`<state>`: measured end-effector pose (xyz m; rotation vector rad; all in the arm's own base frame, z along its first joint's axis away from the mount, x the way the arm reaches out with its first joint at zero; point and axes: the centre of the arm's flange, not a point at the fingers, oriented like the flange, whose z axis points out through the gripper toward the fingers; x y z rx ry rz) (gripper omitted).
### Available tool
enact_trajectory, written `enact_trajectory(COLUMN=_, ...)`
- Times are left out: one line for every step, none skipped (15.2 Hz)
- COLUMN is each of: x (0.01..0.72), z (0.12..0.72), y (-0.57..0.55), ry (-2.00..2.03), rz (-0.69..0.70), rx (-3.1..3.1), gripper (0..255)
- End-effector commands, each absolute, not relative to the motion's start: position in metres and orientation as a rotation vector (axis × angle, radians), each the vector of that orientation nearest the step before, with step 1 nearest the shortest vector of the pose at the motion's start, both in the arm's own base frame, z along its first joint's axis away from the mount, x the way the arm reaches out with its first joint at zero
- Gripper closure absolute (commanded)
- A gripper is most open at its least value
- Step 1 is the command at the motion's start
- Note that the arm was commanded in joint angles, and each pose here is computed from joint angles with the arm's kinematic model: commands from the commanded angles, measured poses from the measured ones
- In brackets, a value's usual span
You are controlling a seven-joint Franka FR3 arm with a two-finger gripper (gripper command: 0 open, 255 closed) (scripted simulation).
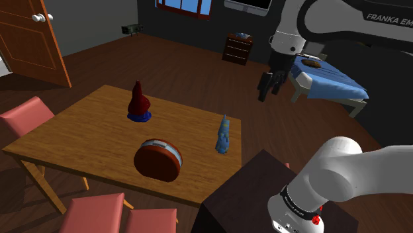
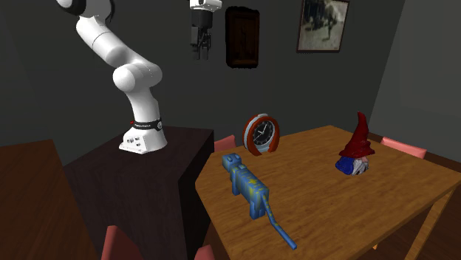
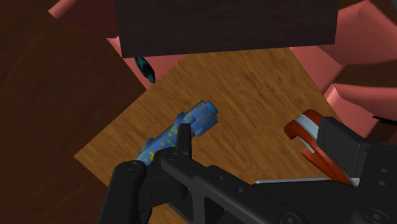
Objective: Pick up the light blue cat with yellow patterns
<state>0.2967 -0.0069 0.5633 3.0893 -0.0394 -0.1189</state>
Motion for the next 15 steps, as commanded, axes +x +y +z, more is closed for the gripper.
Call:
enact_trajectory(x=0.297, z=0.563, y=-0.007, ry=-0.039, rz=-0.119, rx=3.089, gripper=0)
enact_trajectory(x=0.304, z=0.553, y=-0.009, ry=-0.076, rz=-0.116, rx=3.090, gripper=0)
enact_trajectory(x=0.312, z=0.542, y=-0.012, ry=-0.112, rz=-0.113, rx=3.090, gripper=0)
enact_trajectory(x=0.319, z=0.532, y=-0.015, ry=-0.149, rz=-0.110, rx=3.090, gripper=0)
enact_trajectory(x=0.326, z=0.521, y=-0.018, ry=-0.185, rz=-0.107, rx=3.089, gripper=0)
enact_trajectory(x=0.334, z=0.511, y=-0.021, ry=-0.222, rz=-0.104, rx=3.088, gripper=0)
enact_trajectory(x=0.341, z=0.501, y=-0.025, ry=-0.258, rz=-0.101, rx=3.087, gripper=0)
enact_trajectory(x=0.348, z=0.490, y=-0.028, ry=-0.294, rz=-0.098, rx=3.085, gripper=0)
enact_trajectory(x=0.355, z=0.480, y=-0.032, ry=-0.331, rz=-0.095, rx=3.083, gripper=0)
enact_trajectory(x=0.362, z=0.470, y=-0.036, ry=-0.367, rz=-0.092, rx=3.080, gripper=0)
enact_trajectory(x=0.369, z=0.459, y=-0.040, ry=-0.404, rz=-0.089, rx=3.077, gripper=0)
enact_trajectory(x=0.376, z=0.449, y=-0.044, ry=-0.440, rz=-0.086, rx=3.073, gripper=0)
enact_trajectory(x=0.383, z=0.439, y=-0.048, ry=-0.476, rz=-0.083, rx=3.069, gripper=0)
enact_trajectory(x=0.390, z=0.428, y=-0.053, ry=-0.513, rz=-0.079, rx=3.065, gripper=0)
enact_trajectory(x=0.396, z=0.418, y=-0.057, ry=-0.549, rz=-0.076, rx=3.060, gripper=0)
